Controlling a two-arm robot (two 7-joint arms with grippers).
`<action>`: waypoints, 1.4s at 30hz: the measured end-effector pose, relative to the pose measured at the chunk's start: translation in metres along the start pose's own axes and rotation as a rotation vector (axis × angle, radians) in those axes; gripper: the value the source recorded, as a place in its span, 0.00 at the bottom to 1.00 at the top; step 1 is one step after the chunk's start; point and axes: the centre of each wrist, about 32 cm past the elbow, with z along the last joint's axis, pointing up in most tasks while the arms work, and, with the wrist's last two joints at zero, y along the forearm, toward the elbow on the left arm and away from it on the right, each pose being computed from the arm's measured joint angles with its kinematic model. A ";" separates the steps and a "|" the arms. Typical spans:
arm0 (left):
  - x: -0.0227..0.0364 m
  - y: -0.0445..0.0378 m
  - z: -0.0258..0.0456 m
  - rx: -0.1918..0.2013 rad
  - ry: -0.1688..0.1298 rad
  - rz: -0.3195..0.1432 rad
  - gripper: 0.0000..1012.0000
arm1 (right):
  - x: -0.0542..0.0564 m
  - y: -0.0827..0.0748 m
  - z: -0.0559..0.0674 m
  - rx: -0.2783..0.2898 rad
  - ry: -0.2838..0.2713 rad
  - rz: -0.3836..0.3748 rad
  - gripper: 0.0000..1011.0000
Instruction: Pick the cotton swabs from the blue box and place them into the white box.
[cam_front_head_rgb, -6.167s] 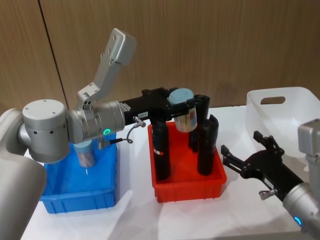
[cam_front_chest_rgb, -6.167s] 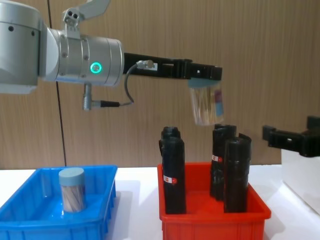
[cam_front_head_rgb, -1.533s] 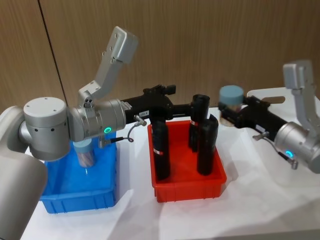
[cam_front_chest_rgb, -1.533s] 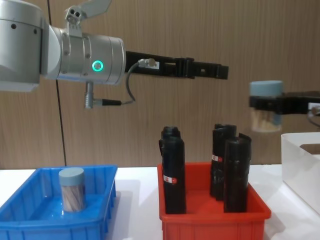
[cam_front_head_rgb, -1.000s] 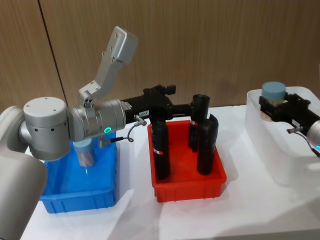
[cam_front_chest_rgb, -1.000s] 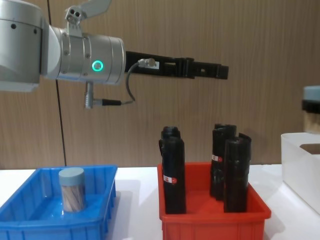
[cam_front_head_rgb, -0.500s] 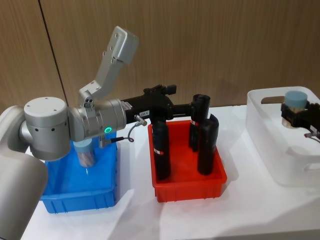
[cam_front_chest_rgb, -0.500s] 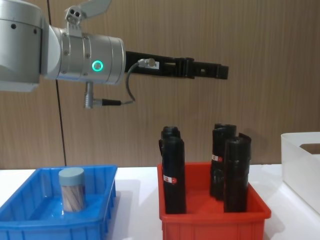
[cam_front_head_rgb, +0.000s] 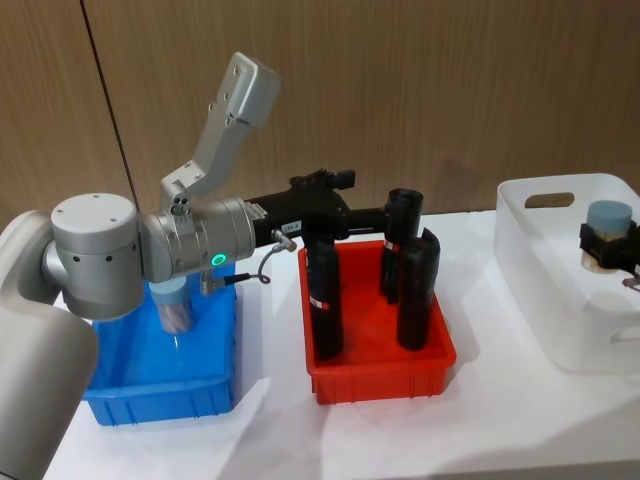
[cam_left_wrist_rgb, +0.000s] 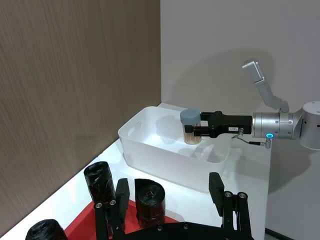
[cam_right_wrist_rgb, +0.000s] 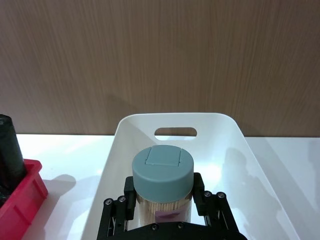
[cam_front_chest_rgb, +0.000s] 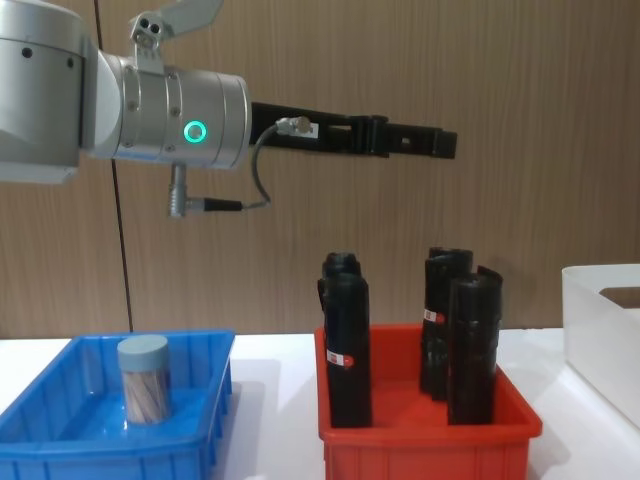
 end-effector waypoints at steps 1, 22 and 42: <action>0.0000 0.0000 0.0000 0.000 0.000 0.000 0.99 | 0.000 0.000 0.000 -0.002 0.001 -0.001 0.66; 0.0000 0.0000 0.0000 0.000 0.000 0.000 0.99 | 0.006 0.005 -0.010 -0.036 0.027 -0.014 0.99; 0.0000 0.0000 0.0000 0.000 0.000 0.000 0.99 | 0.006 0.001 -0.010 -0.018 0.028 -0.012 0.99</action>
